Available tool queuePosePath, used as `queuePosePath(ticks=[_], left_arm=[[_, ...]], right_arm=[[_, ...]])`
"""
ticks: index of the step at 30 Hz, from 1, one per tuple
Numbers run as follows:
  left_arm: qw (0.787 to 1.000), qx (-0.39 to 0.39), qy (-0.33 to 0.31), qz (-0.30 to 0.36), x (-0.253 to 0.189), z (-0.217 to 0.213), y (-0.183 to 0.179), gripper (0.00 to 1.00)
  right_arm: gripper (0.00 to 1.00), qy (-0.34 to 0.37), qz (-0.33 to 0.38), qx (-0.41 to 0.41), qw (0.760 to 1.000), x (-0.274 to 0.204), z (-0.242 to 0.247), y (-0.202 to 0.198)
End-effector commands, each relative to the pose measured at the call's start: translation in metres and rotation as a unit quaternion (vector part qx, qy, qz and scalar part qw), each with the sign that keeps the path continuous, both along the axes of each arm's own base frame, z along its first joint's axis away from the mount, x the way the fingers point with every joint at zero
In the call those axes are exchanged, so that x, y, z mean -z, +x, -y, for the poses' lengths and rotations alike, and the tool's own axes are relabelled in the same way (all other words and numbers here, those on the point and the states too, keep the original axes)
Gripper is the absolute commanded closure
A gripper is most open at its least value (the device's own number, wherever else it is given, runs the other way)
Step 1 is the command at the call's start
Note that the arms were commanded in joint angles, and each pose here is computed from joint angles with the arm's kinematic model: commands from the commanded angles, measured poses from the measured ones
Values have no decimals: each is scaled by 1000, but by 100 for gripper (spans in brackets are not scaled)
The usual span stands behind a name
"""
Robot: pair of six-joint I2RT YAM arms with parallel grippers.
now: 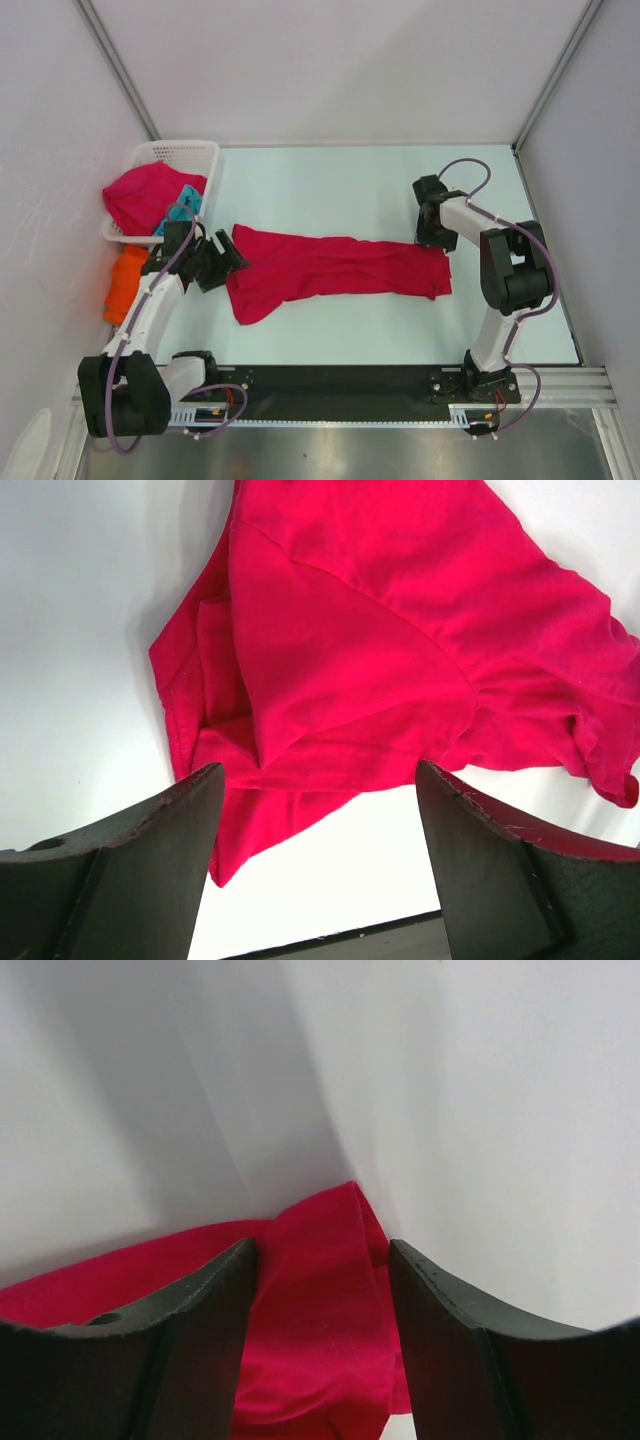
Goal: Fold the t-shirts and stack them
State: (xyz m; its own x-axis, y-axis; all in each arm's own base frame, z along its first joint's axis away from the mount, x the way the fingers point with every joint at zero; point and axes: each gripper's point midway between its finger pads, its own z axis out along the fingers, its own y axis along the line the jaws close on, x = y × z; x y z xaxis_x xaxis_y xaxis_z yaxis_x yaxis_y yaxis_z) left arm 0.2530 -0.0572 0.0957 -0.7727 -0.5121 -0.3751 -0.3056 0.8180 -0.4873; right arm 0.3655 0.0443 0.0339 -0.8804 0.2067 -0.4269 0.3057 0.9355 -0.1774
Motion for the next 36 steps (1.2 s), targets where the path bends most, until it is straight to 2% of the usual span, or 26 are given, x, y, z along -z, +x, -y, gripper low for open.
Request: queuePosePath(ticks=[1,8,11,12,14,15,23,26,27,28,30,36], left_arm=[[1000,11,0,19,-3,0,6,18],[1000,11,2,17,-2,-1,5,18],[1000,12,2,17,-2,-1,6,18],[1000,11,2,16,-1,-1,5,18],[1000,11,2,17,-2,-1,6,18],[1000,12,2,17,-2,-1,7,18],[1000,10,3,15,0,-1,6,18],[1000,11,2,15,0,-1,7,18],[1000,11,2,15,0,-1,7,18],[1000,11,0,16,0,-1,8,18],[1000,12,1,16,0,-1,8,18],[1000,11,0,18,0,-1,9,18]], right_arm=[[42,4,26,-4,1000,-11,-7,7],[49,6,30,-14,999,-15,-18,13],[70,8,35,-15,999,-16,-19,14],[86,7,34,-16,999,-15,-19,14],[98,7,35,-16,999,-15,-19,14],[100,5,36,-17,999,-15,-20,14],[100,-2,48,-15,999,-25,-13,20],[75,-10,41,-12,999,-27,-8,23],[60,-13,41,-10,999,-28,-5,24],[54,-14,45,-7,999,-31,-2,25],[48,-12,51,-4,999,-36,1,28],[47,-9,51,6,999,-37,9,25]])
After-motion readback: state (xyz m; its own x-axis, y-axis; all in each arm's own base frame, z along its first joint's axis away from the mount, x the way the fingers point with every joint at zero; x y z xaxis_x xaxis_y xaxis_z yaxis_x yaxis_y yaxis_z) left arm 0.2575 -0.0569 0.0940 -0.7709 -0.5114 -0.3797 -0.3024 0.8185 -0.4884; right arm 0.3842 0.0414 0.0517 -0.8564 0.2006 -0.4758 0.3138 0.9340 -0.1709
